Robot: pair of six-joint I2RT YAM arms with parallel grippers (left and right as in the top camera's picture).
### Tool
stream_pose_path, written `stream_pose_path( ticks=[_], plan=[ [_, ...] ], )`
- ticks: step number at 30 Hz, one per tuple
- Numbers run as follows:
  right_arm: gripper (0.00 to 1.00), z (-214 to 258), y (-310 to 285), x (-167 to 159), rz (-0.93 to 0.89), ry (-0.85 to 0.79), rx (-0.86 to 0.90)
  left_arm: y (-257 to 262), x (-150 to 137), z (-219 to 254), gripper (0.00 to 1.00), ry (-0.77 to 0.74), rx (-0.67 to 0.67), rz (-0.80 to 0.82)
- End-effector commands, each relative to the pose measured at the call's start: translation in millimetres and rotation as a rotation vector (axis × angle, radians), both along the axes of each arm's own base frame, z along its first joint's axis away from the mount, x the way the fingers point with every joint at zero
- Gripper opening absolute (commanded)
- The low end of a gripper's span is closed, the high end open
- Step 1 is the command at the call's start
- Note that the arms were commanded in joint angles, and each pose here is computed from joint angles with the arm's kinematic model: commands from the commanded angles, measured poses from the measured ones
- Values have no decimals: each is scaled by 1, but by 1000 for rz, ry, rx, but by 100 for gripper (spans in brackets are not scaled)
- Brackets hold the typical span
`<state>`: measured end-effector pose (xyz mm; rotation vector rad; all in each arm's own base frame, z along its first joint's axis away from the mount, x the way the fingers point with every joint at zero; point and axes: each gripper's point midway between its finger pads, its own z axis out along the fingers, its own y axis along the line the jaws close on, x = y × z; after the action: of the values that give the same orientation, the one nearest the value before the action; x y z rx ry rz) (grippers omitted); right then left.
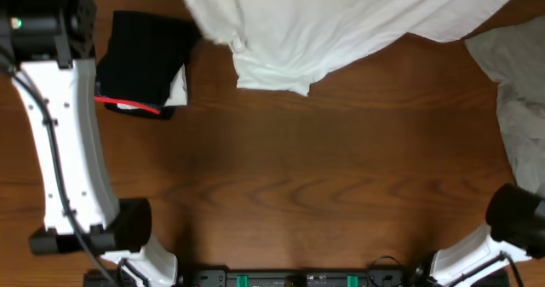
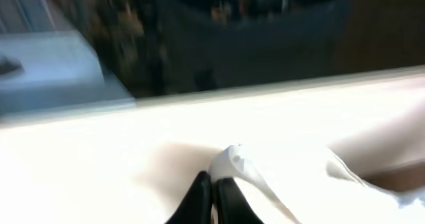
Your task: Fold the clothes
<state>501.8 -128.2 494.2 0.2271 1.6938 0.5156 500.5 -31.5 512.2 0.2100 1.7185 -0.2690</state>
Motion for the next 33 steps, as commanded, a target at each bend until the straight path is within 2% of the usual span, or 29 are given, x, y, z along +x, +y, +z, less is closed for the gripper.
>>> stream_pose_path(
  ticks=[1,4,9,14,17,23,28,33],
  plan=[
    [1,-18,1,10,20,40,-4,17,22,-45,6,124,-35,-9],
    [1,-33,1,13,29,80,-19,33,27,-75,6,222,-49,22],
    [1,-43,3,9,38,119,-33,40,19,-92,6,303,-56,38],
    [1,-49,7,1,45,160,-31,40,3,-93,6,339,-37,46],
    [1,-41,12,-11,48,157,-51,38,-12,-73,6,300,-33,46],
    [1,4,26,-60,-1,110,-81,33,-74,-6,6,160,-9,72],
    [1,36,42,-121,-81,97,-109,31,-145,35,6,85,2,130],
    [1,67,61,-192,-146,49,-121,19,-221,79,6,-52,-33,137]
  ],
)
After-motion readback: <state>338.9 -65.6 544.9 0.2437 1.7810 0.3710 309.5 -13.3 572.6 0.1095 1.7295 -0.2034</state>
